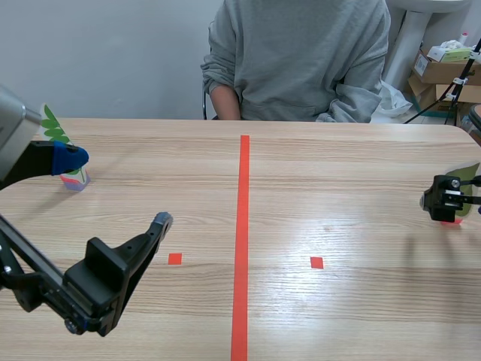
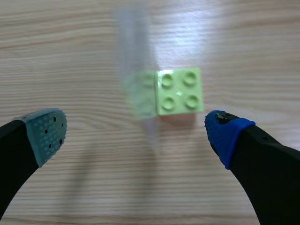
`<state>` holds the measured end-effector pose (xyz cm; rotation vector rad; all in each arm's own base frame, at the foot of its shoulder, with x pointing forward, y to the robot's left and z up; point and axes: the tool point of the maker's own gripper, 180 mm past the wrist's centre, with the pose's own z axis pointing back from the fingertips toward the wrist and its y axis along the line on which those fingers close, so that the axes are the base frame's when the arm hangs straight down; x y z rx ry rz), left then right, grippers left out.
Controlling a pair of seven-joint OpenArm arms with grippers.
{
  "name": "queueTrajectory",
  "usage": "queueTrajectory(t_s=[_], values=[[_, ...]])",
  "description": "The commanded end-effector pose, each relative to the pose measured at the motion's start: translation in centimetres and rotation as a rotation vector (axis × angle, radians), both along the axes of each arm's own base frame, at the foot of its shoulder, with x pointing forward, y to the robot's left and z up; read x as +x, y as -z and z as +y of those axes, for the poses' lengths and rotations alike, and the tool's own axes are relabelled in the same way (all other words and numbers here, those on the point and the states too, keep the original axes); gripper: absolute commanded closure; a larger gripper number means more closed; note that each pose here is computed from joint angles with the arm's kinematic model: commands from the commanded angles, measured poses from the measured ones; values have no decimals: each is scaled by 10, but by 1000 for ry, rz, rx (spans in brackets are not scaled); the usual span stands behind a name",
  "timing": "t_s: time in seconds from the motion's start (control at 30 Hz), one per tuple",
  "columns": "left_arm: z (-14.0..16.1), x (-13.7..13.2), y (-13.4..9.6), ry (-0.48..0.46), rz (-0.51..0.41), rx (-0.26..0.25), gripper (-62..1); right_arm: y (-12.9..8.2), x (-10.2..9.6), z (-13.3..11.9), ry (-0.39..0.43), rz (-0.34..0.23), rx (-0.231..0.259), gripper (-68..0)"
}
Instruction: Do the leaf sorting experiment
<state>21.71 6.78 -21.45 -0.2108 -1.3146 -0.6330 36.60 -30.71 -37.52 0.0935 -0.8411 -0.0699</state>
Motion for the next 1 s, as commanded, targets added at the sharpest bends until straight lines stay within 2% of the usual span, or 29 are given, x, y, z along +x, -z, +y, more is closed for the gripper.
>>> queueTrajectory(t_s=[0.0,0.07,0.13,0.23,0.3,0.43,0.57,0.7,0.83,0.97], values=[[0,2,-5,-1,-19,-13,-623,-30,12,-5,-25,-92,-32,-566],[0,2,-4,-2,-16,-11,-623,-38,9,5,-70,-129,-27,-546],[0,2,-4,-2,-16,-11,-623,-46,4,13,-115,-144,-51,-546],[0,2,-4,-2,-16,-10,-623,-56,-11,27,-167,-133,-67,-547],[0,2,-4,-1,-17,-7,-623,-68,-24,42,-207,-134,-56,-547],[2,2,-5,-3,-21,2,-623,-102,-55,70,-297,-179,-131,-547],[10,6,-6,-21,-33,20,-623,-134,-90,112,-427,-227,-194,-547],[16,8,-8,-36,-43,34,-623,-160,-119,149,-524,-266,-227,-547],[17,9,-8,-37,-43,35,-623,-180,-138,173,-584,-289,-247,-547],[16,9,-9,-36,-45,34,-623,-187,-144,182,-607,-302,-250,-547]])
